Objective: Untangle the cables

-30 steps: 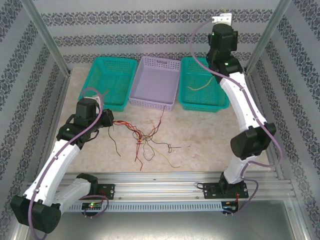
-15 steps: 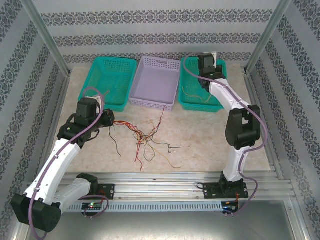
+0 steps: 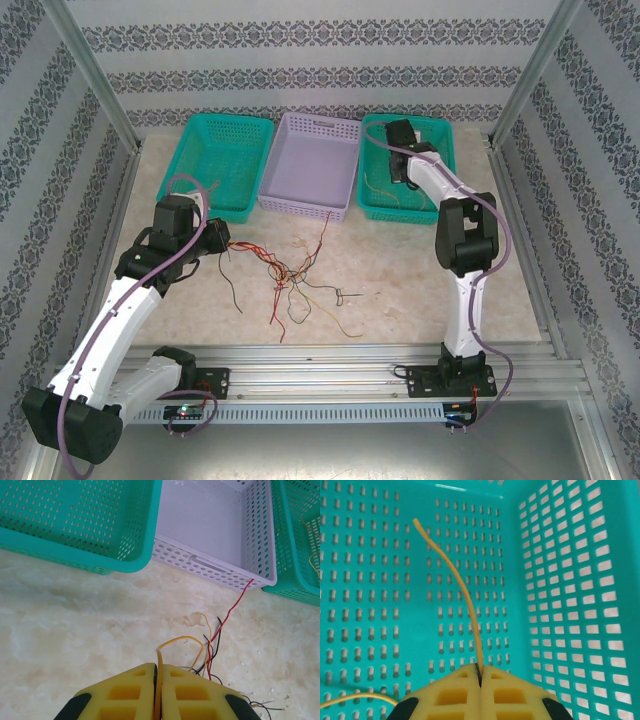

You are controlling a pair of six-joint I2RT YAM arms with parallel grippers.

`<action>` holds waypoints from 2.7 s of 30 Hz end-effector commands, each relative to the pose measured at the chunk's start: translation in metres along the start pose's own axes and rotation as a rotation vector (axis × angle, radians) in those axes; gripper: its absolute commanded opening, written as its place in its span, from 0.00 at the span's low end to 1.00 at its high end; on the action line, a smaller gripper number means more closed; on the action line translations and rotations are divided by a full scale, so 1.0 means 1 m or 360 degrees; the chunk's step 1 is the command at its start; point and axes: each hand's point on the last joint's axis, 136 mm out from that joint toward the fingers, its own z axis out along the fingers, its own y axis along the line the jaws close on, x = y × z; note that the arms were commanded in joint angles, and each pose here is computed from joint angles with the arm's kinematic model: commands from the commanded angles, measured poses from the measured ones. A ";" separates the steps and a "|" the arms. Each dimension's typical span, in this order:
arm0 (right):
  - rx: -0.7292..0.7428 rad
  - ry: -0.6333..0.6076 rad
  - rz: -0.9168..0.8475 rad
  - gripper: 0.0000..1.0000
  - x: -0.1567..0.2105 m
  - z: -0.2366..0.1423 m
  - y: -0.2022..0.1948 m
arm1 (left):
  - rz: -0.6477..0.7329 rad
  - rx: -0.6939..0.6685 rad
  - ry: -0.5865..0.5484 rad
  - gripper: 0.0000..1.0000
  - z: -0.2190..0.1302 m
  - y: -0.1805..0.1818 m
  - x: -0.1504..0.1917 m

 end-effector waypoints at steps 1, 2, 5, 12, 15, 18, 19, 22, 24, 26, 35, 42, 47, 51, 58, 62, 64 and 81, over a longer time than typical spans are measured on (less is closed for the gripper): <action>-0.0116 0.0135 0.0069 0.00 0.006 -0.005 0.002 | -0.0027 0.0030 -0.0038 0.00 0.000 -0.001 -0.005; -0.0141 0.0152 0.0079 0.01 0.006 -0.005 0.003 | -0.0025 0.0032 -0.0034 0.00 0.000 -0.001 -0.005; -0.0180 0.0191 0.0088 0.08 0.005 -0.008 0.002 | -0.0024 0.0036 -0.0035 0.00 0.000 -0.002 -0.005; -0.0192 0.0187 0.0079 0.27 0.000 -0.018 -0.003 | -0.0026 0.0042 -0.0041 0.00 -0.001 -0.002 -0.005; -0.0210 0.0156 0.0094 0.34 -0.006 -0.029 -0.006 | -0.0023 0.0045 -0.0040 0.00 -0.002 -0.003 -0.005; -0.0228 0.0090 0.0118 0.38 -0.017 -0.049 -0.012 | -0.0026 0.0045 -0.0042 0.00 -0.002 -0.003 -0.005; -0.0237 0.0053 0.0132 0.39 -0.023 -0.057 -0.014 | -0.0023 0.0048 -0.0042 0.00 -0.002 -0.003 -0.005; -0.0257 -0.0084 0.0171 0.50 -0.040 -0.088 -0.023 | -0.0028 0.0056 -0.0040 0.00 -0.001 -0.004 -0.005; -0.0255 -0.0160 0.0165 0.54 -0.048 -0.104 -0.027 | -0.0026 0.0059 -0.0039 0.00 -0.001 -0.004 -0.005; -0.0255 -0.0182 0.0154 0.55 -0.052 -0.113 -0.030 | -0.0027 0.0061 -0.0038 0.00 -0.001 -0.005 -0.005; -0.0289 -0.0175 0.0088 0.62 -0.052 -0.121 -0.021 | -0.0026 0.0059 -0.0033 0.00 -0.001 -0.004 -0.004; -0.0335 -0.0440 0.0146 0.68 -0.072 -0.178 -0.030 | -0.0028 0.0060 -0.0028 0.00 0.000 -0.004 -0.003; -0.0489 -0.0535 0.0250 0.70 -0.065 -0.219 -0.037 | -0.0028 0.0063 -0.0025 0.00 0.001 -0.005 -0.003; -0.0576 -0.0543 0.0326 0.73 -0.044 -0.230 -0.044 | -0.0030 0.0072 -0.0022 0.00 0.001 -0.006 -0.003; -0.0574 -0.0368 0.0380 0.72 0.020 -0.198 -0.050 | -0.0033 0.0093 -0.0017 0.00 0.001 -0.008 -0.002; -0.0929 -0.0481 0.0254 0.72 0.046 -0.232 -0.001 | -0.0049 0.0137 0.0001 0.00 0.004 -0.013 -0.002; -0.1144 -0.0533 0.0157 0.73 0.060 -0.256 0.026 | -0.0077 0.0185 0.0001 0.00 0.006 -0.018 -0.003; -0.1805 -0.0134 -0.0749 0.69 0.234 -0.300 0.170 | -0.0183 0.0288 -0.0078 0.00 0.019 -0.057 -0.037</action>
